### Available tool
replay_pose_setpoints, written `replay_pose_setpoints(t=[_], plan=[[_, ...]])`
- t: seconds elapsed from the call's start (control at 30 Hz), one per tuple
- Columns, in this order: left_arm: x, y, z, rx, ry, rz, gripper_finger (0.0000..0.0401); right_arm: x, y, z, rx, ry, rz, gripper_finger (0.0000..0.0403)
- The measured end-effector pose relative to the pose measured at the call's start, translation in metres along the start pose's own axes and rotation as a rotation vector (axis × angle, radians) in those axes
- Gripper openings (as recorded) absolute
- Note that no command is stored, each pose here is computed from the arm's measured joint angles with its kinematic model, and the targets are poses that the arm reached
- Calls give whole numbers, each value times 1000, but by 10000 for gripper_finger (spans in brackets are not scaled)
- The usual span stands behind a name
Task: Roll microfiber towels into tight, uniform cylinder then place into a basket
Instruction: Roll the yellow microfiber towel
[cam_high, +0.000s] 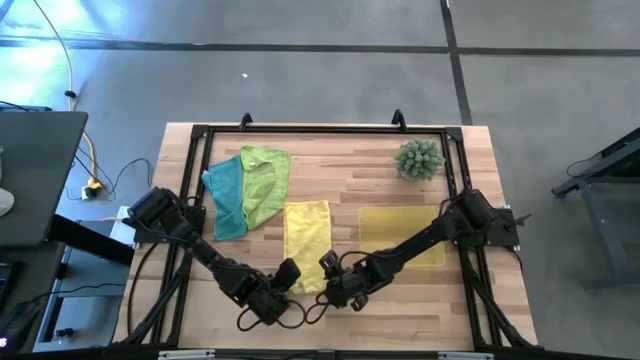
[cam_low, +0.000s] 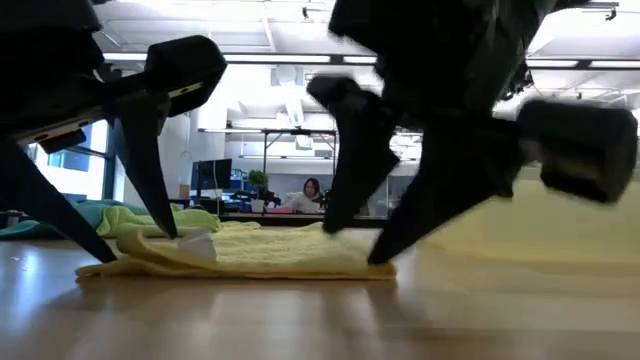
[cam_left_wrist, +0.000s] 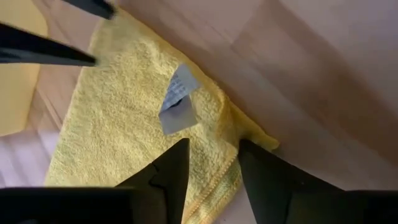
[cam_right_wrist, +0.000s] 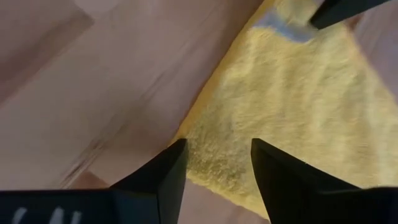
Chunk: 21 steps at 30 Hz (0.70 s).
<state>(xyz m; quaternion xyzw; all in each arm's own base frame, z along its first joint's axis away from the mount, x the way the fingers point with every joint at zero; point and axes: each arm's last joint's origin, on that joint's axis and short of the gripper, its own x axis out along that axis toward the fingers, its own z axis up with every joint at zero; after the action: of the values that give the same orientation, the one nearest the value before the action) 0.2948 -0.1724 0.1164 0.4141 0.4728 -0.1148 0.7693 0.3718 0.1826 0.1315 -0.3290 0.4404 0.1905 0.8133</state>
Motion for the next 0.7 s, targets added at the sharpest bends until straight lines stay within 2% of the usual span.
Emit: replay_pose_setpoints(t=[0.27, 0.4, 0.53, 0.7], plan=[[0, -2, 0, -105, -15, -62, 70, 8, 5, 0, 37, 12, -7, 167], [0, -2, 1, -205, -4, -42, 43, 5, 7, 3, 102, 18, -10, 167], [-1, 1, 4, -317, 12, -27, 38, -4, 5, 13, 147, 60, -1, 167], [-8, 7, 17, -415, -14, -112, 50, -19, -2, 22, 187, 137, -1, 167]])
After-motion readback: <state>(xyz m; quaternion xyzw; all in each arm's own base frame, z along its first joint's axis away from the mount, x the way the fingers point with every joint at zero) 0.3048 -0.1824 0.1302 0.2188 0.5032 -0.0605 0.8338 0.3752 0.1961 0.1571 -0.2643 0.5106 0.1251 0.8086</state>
